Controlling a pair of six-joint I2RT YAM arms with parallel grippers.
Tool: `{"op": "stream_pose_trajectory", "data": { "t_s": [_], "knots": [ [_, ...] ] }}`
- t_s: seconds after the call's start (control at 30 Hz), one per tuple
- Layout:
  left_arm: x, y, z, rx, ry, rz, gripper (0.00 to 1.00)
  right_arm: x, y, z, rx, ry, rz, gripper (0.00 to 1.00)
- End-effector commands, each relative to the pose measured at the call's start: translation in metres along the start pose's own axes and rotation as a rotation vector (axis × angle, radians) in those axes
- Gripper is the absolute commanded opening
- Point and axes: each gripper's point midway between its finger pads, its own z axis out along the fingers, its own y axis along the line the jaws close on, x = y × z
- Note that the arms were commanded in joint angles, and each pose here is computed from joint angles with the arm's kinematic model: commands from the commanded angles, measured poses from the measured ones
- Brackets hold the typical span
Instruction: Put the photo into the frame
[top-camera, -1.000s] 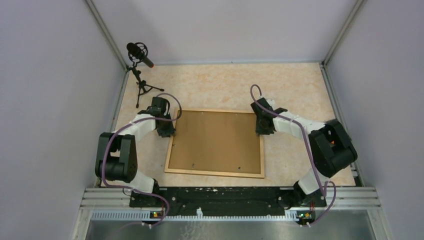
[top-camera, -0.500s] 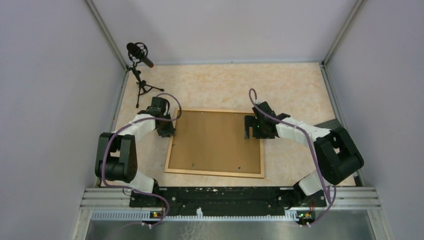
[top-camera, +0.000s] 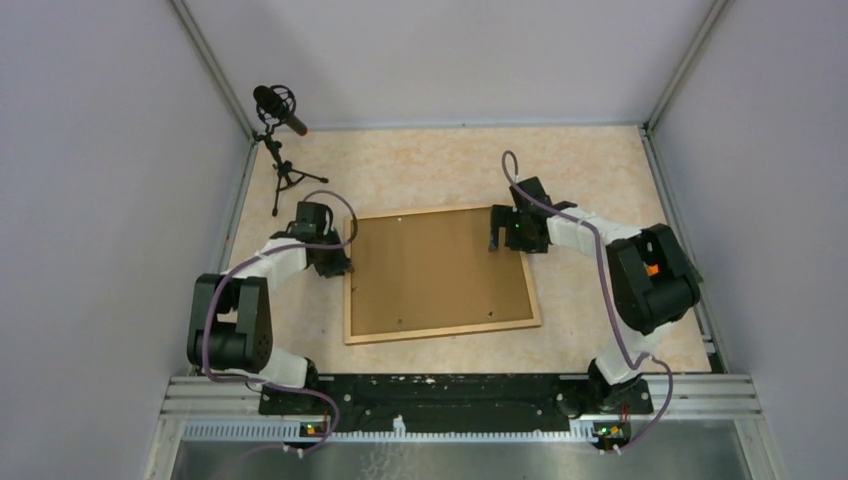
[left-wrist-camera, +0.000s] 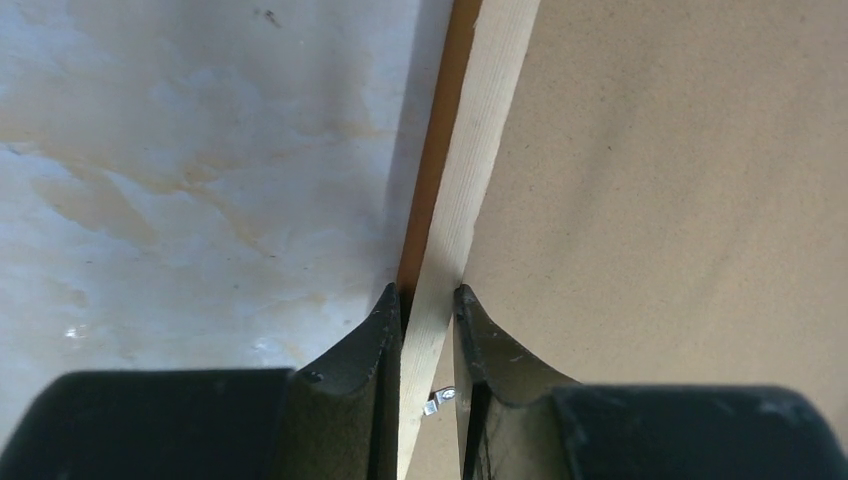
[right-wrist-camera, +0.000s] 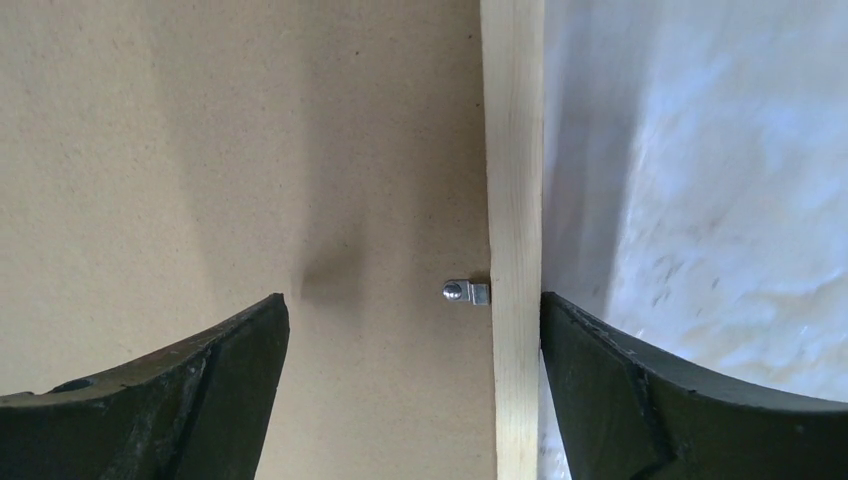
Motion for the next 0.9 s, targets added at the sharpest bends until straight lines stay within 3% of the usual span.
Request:
{"op": "stream_pose_trajectory", "data": {
  "t_s": [0.0,0.37,0.53,0.73,0.87],
  "knots": [
    [0.084,-0.022,0.002,0.126,0.264,-0.118,0.02,-0.026,0.038,0.018,-0.182,-0.010,-0.014,0.91],
    [0.124,-0.043,-0.026,0.173,0.263,-0.118,0.04,-0.060,0.069,0.033,-0.278,-0.002,-0.037,0.91],
    [0.143,-0.047,-0.028,0.190,0.293,-0.131,0.06,-0.074,0.059,0.029,-0.183,0.011,-0.081,0.92],
    [0.111,-0.041,-0.052,0.132,0.132,-0.067,0.28,-0.116,0.008,-0.052,0.127,-0.171,-0.099,0.99],
    [0.071,-0.041,-0.079,0.109,-0.056,-0.001,0.49,-0.100,0.004,-0.089,0.095,-0.226,-0.026,0.99]
  ]
}}
